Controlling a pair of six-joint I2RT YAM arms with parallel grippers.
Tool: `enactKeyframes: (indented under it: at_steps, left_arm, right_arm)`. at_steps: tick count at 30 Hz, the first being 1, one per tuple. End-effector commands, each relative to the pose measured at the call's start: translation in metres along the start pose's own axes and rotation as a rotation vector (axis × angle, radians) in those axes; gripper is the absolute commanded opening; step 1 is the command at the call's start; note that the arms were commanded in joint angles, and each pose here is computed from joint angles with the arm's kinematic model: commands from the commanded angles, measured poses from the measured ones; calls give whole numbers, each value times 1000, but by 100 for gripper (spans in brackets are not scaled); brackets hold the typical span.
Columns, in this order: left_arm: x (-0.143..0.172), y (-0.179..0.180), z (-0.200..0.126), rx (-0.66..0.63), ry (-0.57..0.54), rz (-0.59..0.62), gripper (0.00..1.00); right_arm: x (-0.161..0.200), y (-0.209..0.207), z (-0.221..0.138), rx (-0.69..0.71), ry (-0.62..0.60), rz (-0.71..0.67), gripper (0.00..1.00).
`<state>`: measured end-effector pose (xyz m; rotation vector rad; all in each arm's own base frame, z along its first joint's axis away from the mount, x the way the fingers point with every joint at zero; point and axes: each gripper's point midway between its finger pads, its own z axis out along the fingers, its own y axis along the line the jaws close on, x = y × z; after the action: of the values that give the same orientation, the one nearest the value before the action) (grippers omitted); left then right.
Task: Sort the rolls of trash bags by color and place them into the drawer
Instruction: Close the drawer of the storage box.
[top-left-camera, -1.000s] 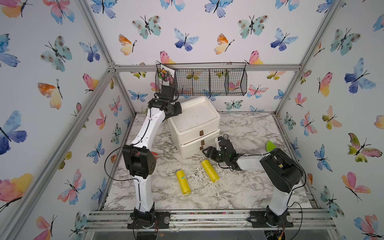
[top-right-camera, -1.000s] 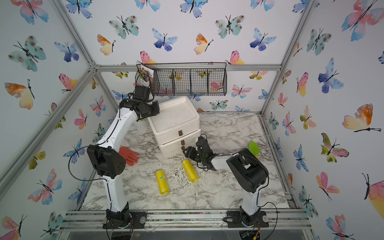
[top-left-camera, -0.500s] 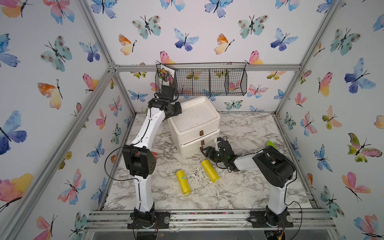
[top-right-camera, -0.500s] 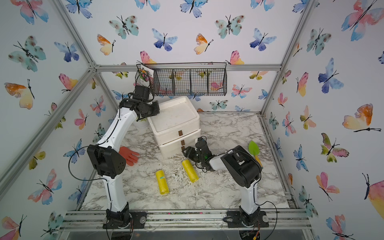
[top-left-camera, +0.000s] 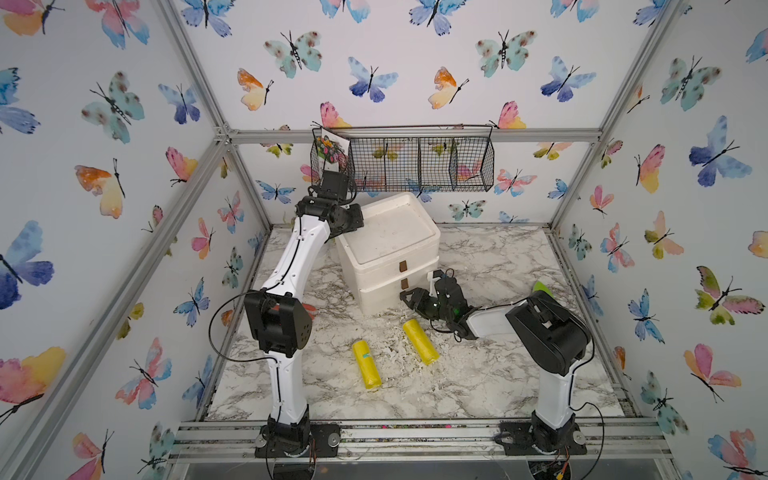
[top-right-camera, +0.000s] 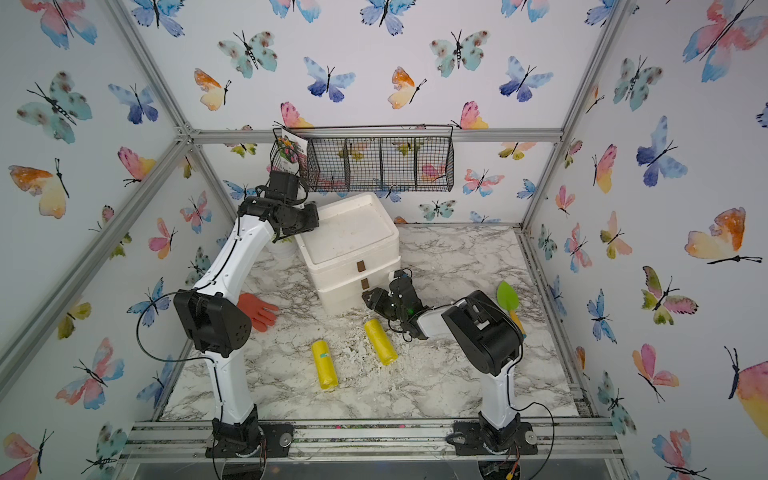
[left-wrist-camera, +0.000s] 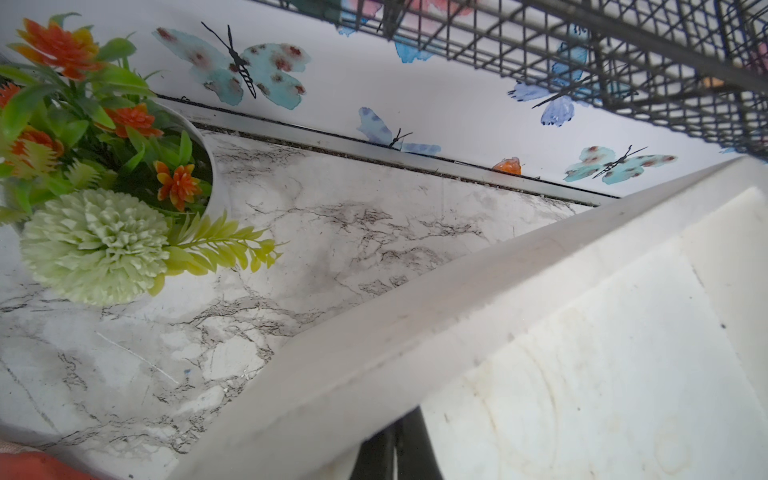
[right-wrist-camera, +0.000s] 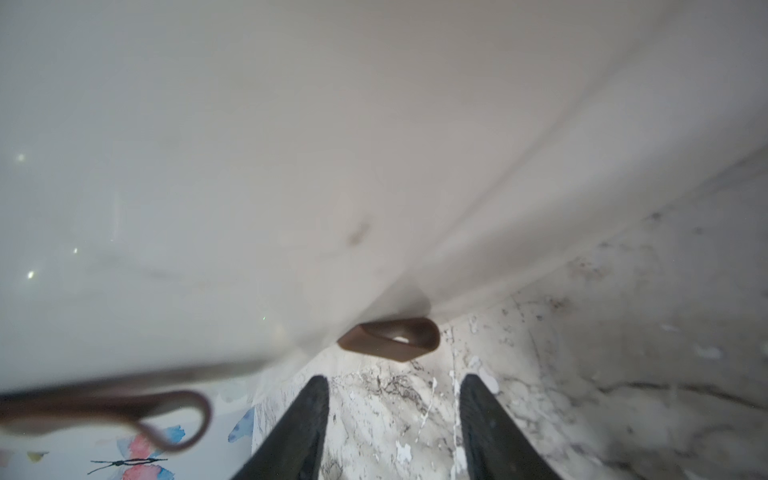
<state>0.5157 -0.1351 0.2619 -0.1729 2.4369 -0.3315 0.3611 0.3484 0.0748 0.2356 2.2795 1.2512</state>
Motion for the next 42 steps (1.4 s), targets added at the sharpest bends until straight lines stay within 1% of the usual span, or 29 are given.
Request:
enactKeyframes:
  at_steps: [1,3,6,11,14,17,20,25,29,33,42]
  left_arm:
    - [77,36,36,-122,299,-22,0]
    - [77,35,37,-118,299,-25,0]
    - [77,35,37,-114,303,-29,0]
    - [77,35,35,-114,303,-28,0]
    - [77,33,33,-107,302,-32,0]
    - [77,32,33,-102,300,-35,0]
    - [76,32,33,-101,300,-35,0]
    - [79,33,36,-104,308,-37,0]
    - [81,34,36,-106,311,-37,0]
    - [80,34,34,-108,309,-35,0]
    - [81,34,34,-107,312,-33,0]
  right_arm:
    - [-8,14,-17,-7,-33,-32,51]
    - [-11,18,-16,-3,-35,-53,50]
    - [-14,23,-6,4,-18,-84,50]
    - [-15,23,15,-5,11,-84,50]
    - [-15,25,21,-14,19,-84,50]
    - [-12,24,19,-15,29,-78,50]
    - [-9,12,10,12,13,-62,50]
    - [1,-8,5,39,5,-17,54]
    - [5,-11,5,-20,-11,30,56]
    - [7,-10,9,-72,-20,23,57]
    - [-4,-7,11,-171,-71,69,56]
